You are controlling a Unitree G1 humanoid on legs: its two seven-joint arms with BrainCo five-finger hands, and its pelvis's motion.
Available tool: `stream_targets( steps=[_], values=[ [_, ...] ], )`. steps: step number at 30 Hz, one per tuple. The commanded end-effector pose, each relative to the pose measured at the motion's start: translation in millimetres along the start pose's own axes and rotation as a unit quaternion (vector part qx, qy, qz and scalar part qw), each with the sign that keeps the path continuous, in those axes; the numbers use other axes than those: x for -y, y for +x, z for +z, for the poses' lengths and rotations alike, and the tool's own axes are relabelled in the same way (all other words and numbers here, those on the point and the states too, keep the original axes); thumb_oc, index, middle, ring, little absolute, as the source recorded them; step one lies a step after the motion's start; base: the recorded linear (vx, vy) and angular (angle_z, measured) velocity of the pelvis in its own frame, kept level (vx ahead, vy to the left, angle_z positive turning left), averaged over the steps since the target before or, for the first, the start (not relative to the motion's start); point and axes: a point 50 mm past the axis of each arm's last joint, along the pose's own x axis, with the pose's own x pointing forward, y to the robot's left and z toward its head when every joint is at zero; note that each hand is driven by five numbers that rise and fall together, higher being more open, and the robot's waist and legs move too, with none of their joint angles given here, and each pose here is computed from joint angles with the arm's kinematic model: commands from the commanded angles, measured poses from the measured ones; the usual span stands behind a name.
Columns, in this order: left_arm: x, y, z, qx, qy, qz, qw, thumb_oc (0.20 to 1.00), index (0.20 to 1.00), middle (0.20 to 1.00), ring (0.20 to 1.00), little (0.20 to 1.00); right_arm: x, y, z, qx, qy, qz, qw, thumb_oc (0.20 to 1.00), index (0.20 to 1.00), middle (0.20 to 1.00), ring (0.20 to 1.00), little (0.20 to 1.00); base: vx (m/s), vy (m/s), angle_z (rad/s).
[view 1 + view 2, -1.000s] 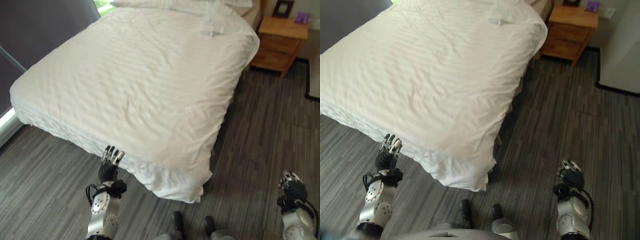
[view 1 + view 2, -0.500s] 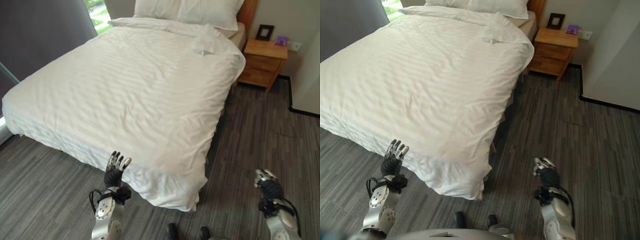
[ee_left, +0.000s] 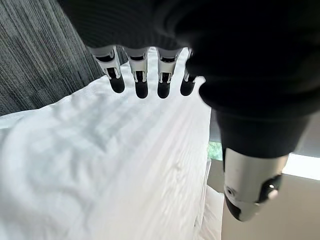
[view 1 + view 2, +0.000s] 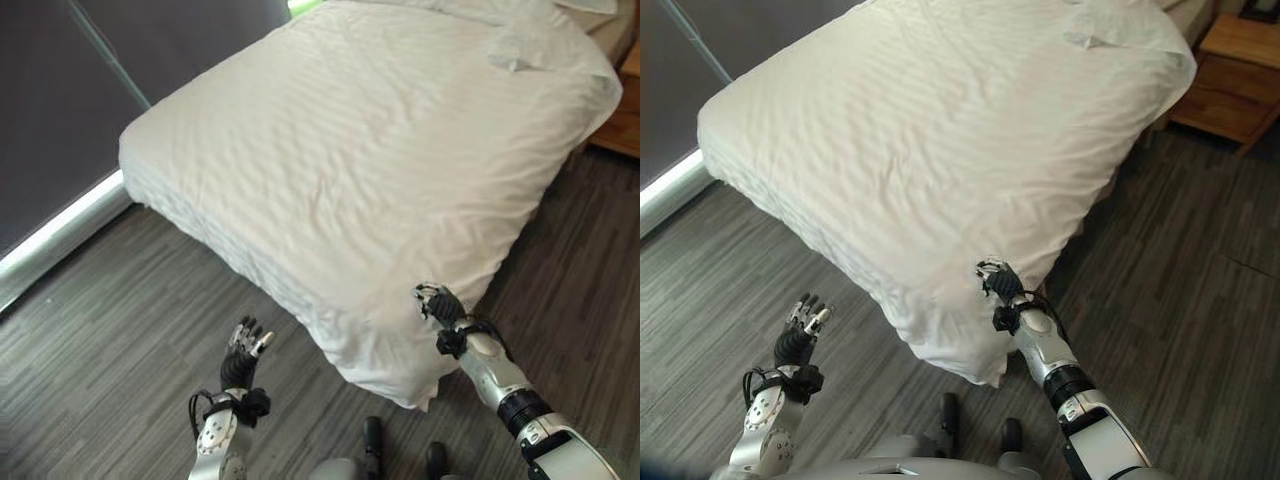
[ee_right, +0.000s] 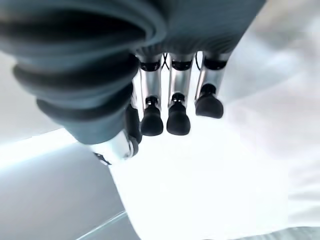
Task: Making the bed.
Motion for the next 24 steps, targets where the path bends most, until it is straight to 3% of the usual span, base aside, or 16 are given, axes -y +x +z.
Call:
stream_targets(
  steps=[1, 5, 11, 18, 24],
  values=[
    [22, 24, 36, 0.073, 0.003, -0.065, 0.995, 1.0, 1.0, 1.0, 1.0, 1.0, 3, 22, 48, 0.045, -0.056, -0.011, 0.997, 0.2, 0.2, 0.2, 0.2, 0.2, -0.04, -0.021, 0.3],
    [25, 24, 39, 0.077, 0.007, -0.078, 0.994, 1.0, 1.0, 1.0, 1.0, 1.0, 5, 27, 63, 0.056, -0.062, -0.015, 0.996, 0.2, 0.2, 0.2, 0.2, 0.2, -0.02, -0.014, 0.05],
    [42, 24, 33, 0.063, -0.015, -0.111, 0.992, 1.0, 1.0, 1.0, 1.0, 1.0, 41, 33, 93, 0.047, -0.063, -0.081, 0.994, 0.2, 0.2, 0.2, 0.2, 0.2, 0.01, -0.041, -0.19],
    [49, 25, 29, 0.055, -0.027, -0.114, 0.992, 1.0, 1.0, 1.0, 1.0, 1.0, 81, 8, 34, -0.048, -0.017, -0.157, 0.986, 0.2, 0.2, 0.2, 0.2, 0.2, 0.06, -0.019, -0.09],
    [34, 26, 36, 0.075, -0.031, -0.075, 0.994, 1.0, 1.0, 1.0, 1.0, 1.0, 135, -74, -64, -0.128, 0.145, -0.304, 0.933, 0.2, 0.2, 0.2, 0.2, 0.2, 0.07, 0.008, 0.05]
  ],
)
